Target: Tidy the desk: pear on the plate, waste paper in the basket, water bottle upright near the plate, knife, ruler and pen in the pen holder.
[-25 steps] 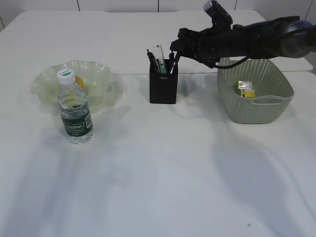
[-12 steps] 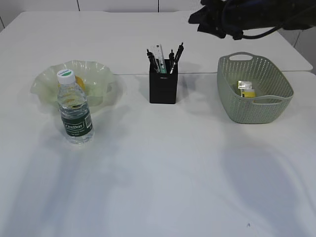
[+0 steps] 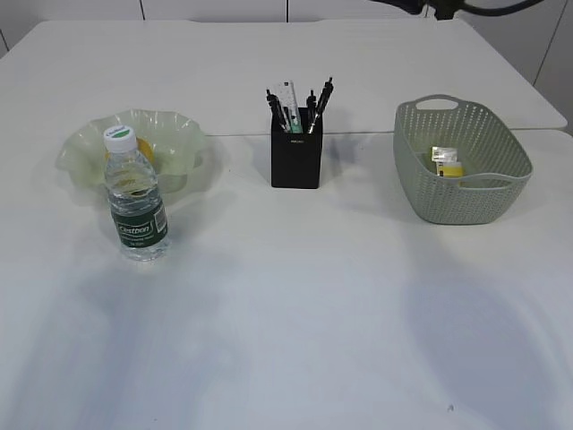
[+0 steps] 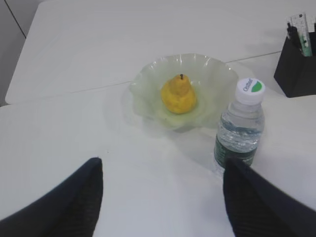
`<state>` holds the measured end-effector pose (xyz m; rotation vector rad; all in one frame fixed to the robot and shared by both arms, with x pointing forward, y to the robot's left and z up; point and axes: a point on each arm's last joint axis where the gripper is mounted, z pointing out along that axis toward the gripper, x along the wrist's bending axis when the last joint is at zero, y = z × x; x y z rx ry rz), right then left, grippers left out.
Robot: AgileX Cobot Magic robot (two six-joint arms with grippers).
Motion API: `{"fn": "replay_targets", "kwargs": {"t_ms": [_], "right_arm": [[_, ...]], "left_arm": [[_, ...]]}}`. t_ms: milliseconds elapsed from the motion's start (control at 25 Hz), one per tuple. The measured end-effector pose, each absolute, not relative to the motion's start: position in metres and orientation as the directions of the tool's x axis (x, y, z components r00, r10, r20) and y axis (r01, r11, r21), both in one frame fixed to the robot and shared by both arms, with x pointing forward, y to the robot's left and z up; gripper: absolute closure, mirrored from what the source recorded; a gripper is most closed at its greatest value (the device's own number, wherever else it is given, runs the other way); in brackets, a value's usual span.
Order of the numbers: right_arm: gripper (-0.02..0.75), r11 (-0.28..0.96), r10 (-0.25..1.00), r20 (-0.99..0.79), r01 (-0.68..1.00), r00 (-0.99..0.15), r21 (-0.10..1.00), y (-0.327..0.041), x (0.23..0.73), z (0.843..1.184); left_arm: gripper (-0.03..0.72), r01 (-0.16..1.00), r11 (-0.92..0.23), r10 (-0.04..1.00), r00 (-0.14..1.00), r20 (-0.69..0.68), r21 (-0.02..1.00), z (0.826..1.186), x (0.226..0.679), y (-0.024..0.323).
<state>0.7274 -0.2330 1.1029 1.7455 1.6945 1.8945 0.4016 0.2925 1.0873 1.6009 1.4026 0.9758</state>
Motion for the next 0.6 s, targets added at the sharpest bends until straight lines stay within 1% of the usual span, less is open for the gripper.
{"fn": "replay_targets", "kwargs": {"t_ms": [280, 440, 600], "right_arm": [[0.431, -0.392, 0.655, 0.655, 0.571, -0.377, 0.721, -0.233, 0.702, 1.128], [0.43, -0.391, 0.654, 0.65, 0.563, -0.387, 0.728, -0.233, 0.683, 1.143], [0.43, -0.392, 0.653, 0.644, 0.551, -0.398, 0.737, -0.234, 0.659, 1.159]], "left_arm": [[0.151, 0.333, -0.092, 0.992, 0.11, 0.058, 0.938, 1.105, 0.353, 0.293], [0.151, 0.359, -0.081, 0.992, 0.115, 0.043, 0.93, 1.104, 0.326, 0.293], [0.151, 0.408, -0.015, 0.999, 0.042, -0.003, 0.913, 1.1, 0.301, 0.299]]}}
